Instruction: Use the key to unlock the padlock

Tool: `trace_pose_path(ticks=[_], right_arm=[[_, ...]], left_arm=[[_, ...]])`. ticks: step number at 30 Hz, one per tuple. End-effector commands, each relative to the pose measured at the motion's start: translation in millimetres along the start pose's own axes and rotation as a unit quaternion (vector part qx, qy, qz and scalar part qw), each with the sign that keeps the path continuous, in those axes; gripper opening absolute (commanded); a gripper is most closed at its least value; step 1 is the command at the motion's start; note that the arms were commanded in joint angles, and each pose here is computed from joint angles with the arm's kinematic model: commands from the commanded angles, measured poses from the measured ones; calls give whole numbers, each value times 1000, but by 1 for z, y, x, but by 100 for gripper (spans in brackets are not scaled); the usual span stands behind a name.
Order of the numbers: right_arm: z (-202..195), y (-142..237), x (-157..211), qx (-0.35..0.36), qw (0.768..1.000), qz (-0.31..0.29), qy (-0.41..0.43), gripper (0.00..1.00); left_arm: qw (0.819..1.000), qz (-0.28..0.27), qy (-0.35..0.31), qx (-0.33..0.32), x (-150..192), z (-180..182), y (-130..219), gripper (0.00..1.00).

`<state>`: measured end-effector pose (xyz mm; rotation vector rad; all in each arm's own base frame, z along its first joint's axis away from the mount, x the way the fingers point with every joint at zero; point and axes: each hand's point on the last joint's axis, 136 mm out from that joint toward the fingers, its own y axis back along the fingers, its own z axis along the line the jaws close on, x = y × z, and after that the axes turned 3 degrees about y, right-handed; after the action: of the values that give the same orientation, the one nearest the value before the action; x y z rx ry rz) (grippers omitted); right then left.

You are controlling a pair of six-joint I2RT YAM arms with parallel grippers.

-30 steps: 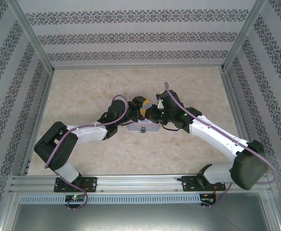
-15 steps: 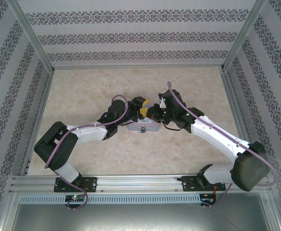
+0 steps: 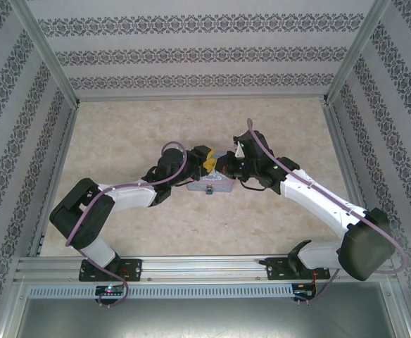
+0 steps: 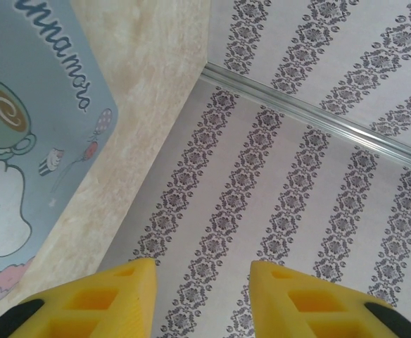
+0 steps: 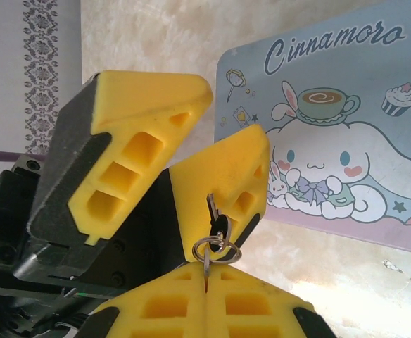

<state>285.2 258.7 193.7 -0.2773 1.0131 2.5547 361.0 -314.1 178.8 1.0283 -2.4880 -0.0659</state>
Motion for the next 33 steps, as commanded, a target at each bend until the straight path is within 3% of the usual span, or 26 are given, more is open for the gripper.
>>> trace_pose_path(ticks=[1,9,24,33], right_arm=[[1,5,0,-12,1000,-3,-4,0],[0,3,0,-13,1000,-2,-8,0],[10,6,-6,-25,1000,-10,-7,0],[12,5,-7,-29,999,-9,-9,0]], left_arm=[[1000,-3,-13,11,5,-7,5,37],[1000,-2,-17,10,8,-9,5,27],[1000,-2,-19,-2,9,-1,3,28],[1000,-1,-19,-4,10,1,2,21]])
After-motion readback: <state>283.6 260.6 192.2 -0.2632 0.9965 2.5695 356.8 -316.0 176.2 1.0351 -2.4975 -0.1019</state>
